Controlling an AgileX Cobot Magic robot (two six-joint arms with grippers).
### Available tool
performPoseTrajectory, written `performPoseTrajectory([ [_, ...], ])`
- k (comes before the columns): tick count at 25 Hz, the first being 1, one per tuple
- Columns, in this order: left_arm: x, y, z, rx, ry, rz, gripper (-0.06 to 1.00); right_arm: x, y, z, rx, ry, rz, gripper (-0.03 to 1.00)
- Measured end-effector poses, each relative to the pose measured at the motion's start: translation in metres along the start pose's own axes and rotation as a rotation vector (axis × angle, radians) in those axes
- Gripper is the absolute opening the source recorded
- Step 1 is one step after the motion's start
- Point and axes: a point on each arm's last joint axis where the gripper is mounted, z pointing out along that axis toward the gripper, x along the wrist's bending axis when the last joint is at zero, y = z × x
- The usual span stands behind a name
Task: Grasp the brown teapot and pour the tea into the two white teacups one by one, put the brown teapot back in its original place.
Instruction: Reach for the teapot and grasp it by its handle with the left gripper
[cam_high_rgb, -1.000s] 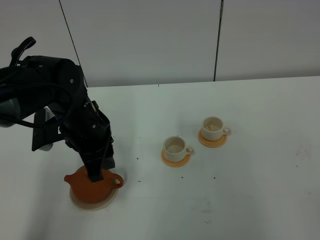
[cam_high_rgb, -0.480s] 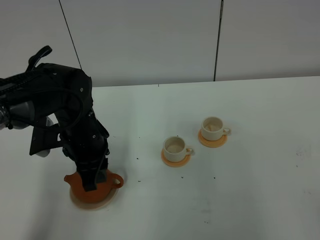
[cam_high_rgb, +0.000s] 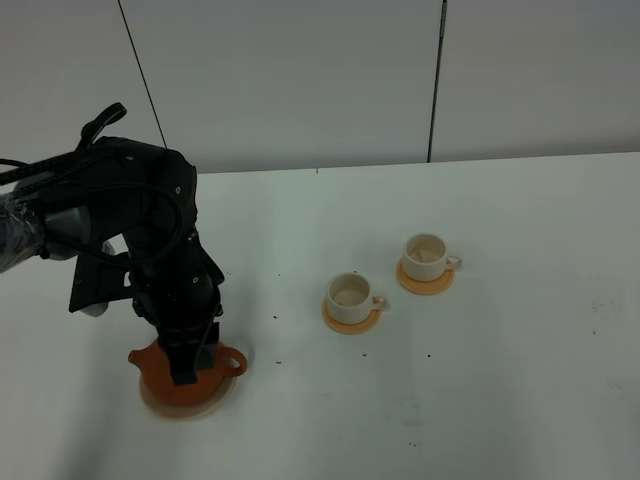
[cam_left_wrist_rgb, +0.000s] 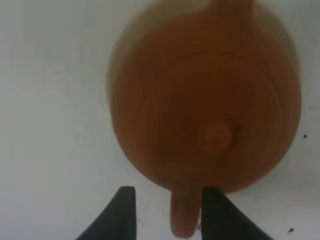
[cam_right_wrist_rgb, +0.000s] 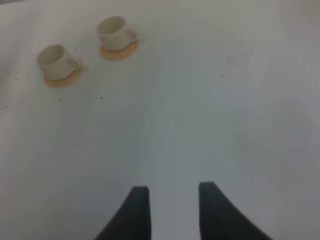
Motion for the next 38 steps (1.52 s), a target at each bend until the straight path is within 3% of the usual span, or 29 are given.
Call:
performPoseTrajectory([
  [9, -0.007, -0.007, -0.005, 0.014, -0.028, 0.008, 0.38, 0.0, 0.0, 0.0, 0.0, 0.0, 0.0, 0.24],
  [22, -0.004, -0.02, 0.013, -0.009, 0.019, 0.037, 0.38, 0.0, 0.0, 0.0, 0.0, 0.001, 0.001, 0.24],
  [38, -0.007, -0.02, 0.018, -0.034, 0.013, 0.049, 0.36, 0.0, 0.0, 0.0, 0.0, 0.0, 0.0, 0.24],
])
